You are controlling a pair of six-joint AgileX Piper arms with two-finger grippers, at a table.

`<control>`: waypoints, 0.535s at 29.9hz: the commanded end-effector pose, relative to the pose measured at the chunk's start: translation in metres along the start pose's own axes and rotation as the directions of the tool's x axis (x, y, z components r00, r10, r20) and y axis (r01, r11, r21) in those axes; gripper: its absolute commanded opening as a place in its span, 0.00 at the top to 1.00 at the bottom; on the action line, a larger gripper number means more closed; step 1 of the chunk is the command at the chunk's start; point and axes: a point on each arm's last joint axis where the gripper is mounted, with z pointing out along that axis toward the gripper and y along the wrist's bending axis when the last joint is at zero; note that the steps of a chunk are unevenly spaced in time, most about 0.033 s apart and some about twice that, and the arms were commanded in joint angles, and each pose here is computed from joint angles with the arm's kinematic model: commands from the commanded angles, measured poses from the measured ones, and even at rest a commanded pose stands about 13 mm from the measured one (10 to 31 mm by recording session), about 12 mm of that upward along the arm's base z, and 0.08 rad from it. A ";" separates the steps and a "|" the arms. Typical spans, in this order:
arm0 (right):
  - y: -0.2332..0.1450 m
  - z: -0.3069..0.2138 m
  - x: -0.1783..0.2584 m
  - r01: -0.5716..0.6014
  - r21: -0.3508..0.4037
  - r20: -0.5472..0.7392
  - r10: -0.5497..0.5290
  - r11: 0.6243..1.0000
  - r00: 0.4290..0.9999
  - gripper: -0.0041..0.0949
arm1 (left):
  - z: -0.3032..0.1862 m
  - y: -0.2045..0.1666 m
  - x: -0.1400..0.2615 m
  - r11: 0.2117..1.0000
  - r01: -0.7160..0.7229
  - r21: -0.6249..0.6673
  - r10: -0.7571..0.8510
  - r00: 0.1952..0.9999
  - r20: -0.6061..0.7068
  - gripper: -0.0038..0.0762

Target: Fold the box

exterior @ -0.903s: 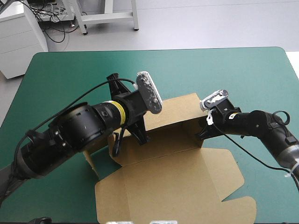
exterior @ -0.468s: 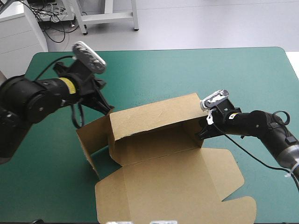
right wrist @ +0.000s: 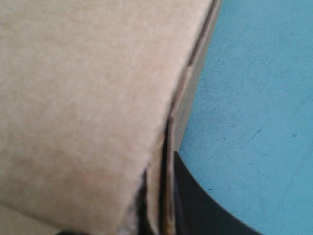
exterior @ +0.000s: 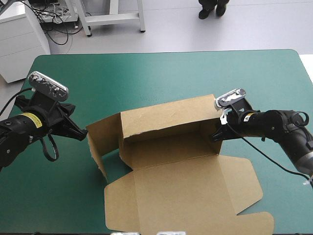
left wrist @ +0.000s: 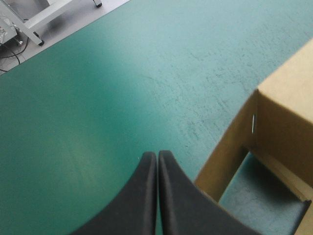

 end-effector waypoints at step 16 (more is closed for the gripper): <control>-0.002 -0.045 -0.011 -0.135 0.091 -0.104 0.144 0.987 0.984 0.98 | -0.008 0.013 -0.001 0.984 0.098 -0.147 -0.086 0.992 0.089 0.96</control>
